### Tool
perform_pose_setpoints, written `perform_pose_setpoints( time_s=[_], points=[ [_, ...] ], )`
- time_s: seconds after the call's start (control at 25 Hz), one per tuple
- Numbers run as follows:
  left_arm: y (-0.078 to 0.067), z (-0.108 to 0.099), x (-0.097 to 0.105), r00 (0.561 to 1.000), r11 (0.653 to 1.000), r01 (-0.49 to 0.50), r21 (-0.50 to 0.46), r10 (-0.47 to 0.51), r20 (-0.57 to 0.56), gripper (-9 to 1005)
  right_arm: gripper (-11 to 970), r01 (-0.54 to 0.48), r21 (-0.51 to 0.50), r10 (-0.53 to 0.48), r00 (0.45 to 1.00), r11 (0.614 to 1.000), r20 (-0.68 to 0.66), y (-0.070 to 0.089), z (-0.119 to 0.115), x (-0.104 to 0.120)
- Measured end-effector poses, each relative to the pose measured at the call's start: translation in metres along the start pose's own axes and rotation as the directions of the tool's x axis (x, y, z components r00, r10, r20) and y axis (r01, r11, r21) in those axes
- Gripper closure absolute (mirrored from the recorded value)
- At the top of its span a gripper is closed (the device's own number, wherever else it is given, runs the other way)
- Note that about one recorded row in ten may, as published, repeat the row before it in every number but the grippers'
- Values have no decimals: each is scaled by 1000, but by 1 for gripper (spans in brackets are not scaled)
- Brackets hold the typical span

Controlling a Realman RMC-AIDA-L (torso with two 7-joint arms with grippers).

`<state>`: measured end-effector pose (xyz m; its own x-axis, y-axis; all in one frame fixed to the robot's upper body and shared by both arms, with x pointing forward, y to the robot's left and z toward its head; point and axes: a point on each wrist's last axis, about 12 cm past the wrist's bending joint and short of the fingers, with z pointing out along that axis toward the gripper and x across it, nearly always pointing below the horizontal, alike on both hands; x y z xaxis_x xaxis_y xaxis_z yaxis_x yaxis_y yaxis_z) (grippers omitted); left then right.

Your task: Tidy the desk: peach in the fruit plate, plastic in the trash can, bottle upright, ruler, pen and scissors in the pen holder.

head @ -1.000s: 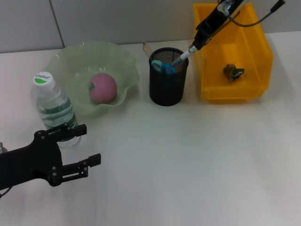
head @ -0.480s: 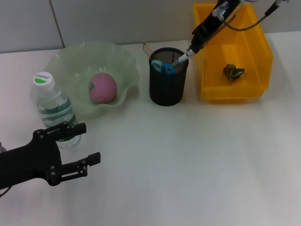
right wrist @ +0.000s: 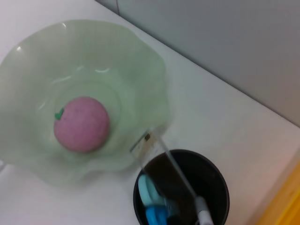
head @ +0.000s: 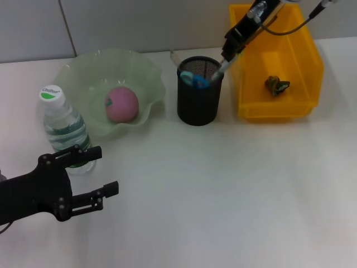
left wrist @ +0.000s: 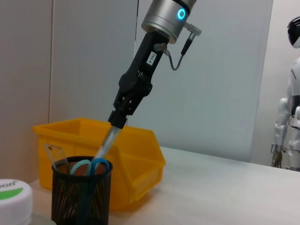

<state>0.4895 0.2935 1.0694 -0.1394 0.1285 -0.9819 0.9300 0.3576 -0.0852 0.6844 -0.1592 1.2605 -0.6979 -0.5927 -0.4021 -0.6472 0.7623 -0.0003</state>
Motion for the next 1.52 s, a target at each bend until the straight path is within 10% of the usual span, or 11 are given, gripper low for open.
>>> perform_pose_setpoints(
  time_s=[0.84, 1.52],
  points=[
    [-1, 0, -2, 1000, 1000, -6, 15, 5, 11, 190, 284, -42, -5, 42, 976, 999, 215, 5, 5, 14],
    [-7, 5, 3, 998, 998, 53, 42, -54, 30, 190, 217, 272, -442, 187, 632, 855, 752, 15, 37, 177]
  ],
)
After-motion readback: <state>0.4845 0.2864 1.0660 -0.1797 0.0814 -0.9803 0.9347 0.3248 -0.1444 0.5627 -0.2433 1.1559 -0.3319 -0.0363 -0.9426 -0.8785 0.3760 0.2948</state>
